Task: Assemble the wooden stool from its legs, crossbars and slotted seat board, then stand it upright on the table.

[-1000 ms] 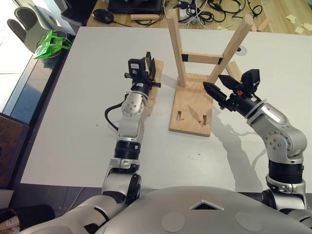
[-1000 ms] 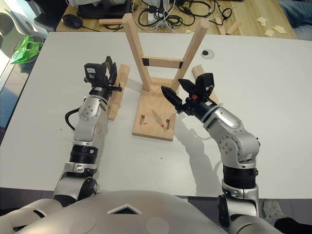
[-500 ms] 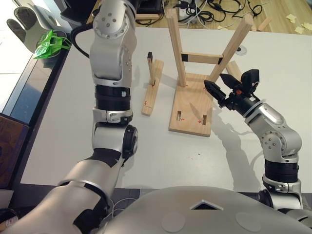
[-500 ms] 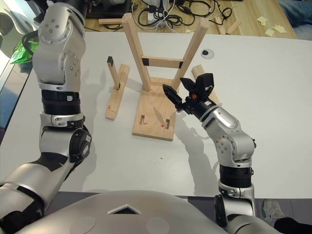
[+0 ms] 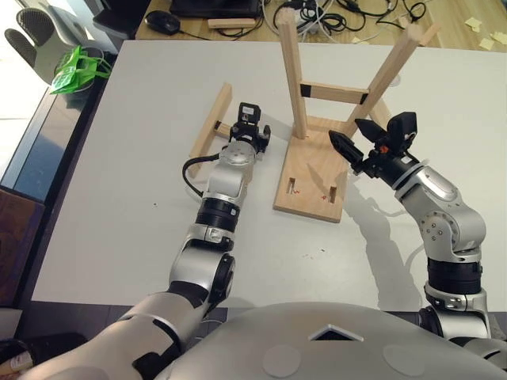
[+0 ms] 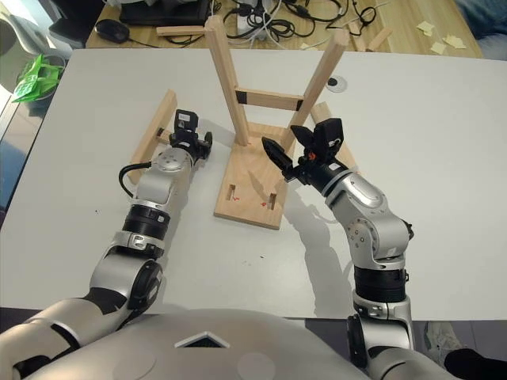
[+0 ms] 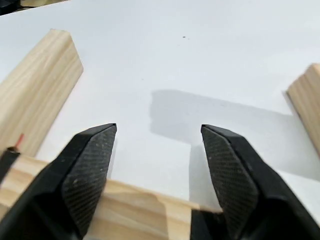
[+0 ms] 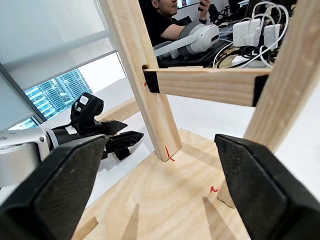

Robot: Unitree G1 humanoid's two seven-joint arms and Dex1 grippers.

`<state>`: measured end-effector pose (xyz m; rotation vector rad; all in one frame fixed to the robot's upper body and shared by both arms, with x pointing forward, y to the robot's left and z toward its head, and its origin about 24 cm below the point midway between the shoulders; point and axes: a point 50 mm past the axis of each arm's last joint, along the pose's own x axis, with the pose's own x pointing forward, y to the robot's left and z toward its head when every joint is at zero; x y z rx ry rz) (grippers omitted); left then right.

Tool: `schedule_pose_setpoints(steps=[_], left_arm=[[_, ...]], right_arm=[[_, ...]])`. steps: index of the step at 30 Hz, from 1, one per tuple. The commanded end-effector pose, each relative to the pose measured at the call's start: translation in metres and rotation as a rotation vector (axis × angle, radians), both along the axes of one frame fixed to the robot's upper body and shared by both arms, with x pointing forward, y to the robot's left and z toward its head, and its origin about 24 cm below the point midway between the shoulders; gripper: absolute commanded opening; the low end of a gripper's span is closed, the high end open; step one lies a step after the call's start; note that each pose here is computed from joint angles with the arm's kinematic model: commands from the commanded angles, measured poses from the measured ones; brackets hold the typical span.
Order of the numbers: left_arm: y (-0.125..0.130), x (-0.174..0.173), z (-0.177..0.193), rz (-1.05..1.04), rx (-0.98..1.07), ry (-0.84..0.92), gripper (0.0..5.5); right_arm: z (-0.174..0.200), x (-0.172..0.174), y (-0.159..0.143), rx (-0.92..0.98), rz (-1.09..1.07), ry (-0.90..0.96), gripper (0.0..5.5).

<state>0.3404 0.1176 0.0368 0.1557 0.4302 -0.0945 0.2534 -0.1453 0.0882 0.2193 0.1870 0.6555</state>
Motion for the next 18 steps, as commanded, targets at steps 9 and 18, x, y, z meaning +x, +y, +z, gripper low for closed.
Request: schedule_pose_setpoints(steps=[9, 18], left_arm=[[0.022, 0.035, 0.093, 0.004, 0.019, -0.276, 3.32], [0.072, 0.058, 0.057, -0.276, 0.299, 0.098, 4.65]], right_arm=[[0.001, 0.0, 0.002, -0.017, 0.009, -0.02, 4.03], [0.0, 0.001, 0.004, -0.025, 0.006, -0.031, 4.03]])
